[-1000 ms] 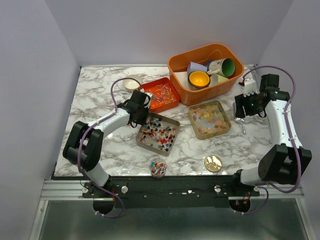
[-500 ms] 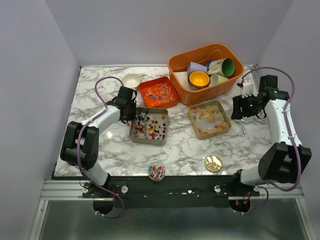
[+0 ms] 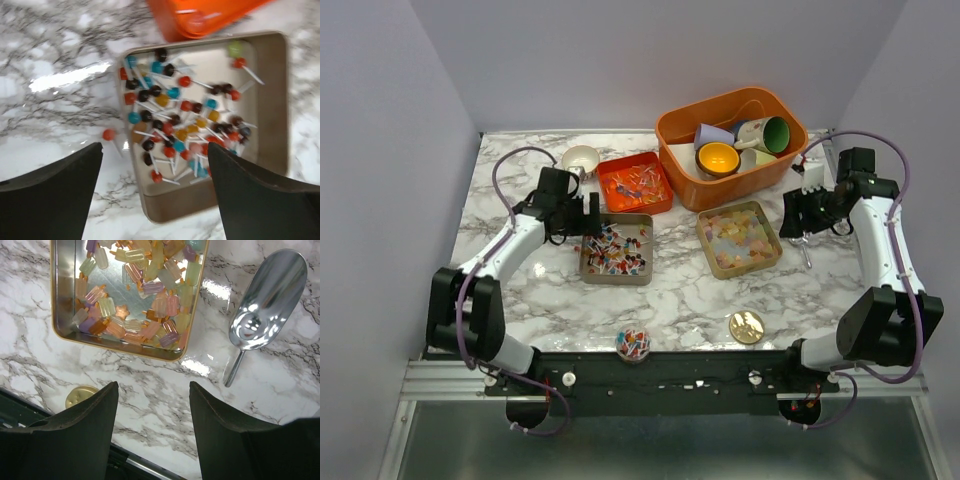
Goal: Pack the candies
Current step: Move the storage box to the center of the board, then move the packing bottle to the center of the board.
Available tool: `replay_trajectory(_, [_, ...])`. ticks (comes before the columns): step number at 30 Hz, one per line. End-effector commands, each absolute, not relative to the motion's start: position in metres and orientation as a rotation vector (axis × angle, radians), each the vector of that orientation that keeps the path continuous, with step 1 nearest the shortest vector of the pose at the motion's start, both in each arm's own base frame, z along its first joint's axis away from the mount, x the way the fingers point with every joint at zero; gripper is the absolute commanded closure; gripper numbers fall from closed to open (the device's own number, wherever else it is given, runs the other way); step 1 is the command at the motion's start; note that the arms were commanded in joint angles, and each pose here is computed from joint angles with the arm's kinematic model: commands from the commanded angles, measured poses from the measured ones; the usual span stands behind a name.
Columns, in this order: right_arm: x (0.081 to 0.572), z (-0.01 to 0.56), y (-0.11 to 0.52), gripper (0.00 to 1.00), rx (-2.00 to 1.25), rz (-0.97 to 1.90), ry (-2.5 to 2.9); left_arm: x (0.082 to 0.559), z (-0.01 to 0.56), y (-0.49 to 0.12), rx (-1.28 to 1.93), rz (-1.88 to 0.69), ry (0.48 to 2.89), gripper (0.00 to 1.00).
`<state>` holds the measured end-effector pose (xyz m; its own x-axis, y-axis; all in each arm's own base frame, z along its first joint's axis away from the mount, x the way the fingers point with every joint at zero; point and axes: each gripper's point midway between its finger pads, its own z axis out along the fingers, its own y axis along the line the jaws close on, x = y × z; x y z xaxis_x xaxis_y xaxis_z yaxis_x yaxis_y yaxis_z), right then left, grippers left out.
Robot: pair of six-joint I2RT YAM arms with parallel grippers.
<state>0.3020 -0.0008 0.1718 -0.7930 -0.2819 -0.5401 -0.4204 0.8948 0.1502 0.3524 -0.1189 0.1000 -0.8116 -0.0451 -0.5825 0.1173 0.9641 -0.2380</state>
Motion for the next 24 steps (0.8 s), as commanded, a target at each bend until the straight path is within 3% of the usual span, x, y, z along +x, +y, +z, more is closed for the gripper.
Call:
replay_trajectory(1, [0.302,0.185,0.006,0.34,-0.543,0.382,2.498,0.313,0.162,-0.161,0.545,-0.671,2.267,0.01])
replay_trajectory(3, [0.3,0.185,0.007,0.34,-0.546,0.384,2.5,0.285,0.171,-0.181,0.724,-0.819,2.17,0.01])
replay_trajectory(10, [0.291,0.188,0.01,0.34,-0.559,0.395,2.486,0.158,0.153,-0.212,1.499,-0.964,1.947,0.02])
replay_trajectory(13, [0.285,0.188,0.012,0.34,-0.562,0.4,2.483,0.127,0.141,-0.217,1.73,-0.993,1.863,0.12])
replay_trajectory(15, [0.281,0.187,0.013,0.34,-0.563,0.403,2.484,0.118,0.131,-0.219,1.796,-0.97,1.868,0.23])
replay_trajectory(22, [0.271,0.182,0.014,0.34,-0.567,0.401,2.489,0.101,0.103,-0.243,1.878,-0.878,1.831,0.35])
replay_trajectory(24, [0.268,0.182,0.014,0.34,-0.569,0.398,2.488,0.102,0.093,-0.244,1.893,-0.838,1.841,0.43])
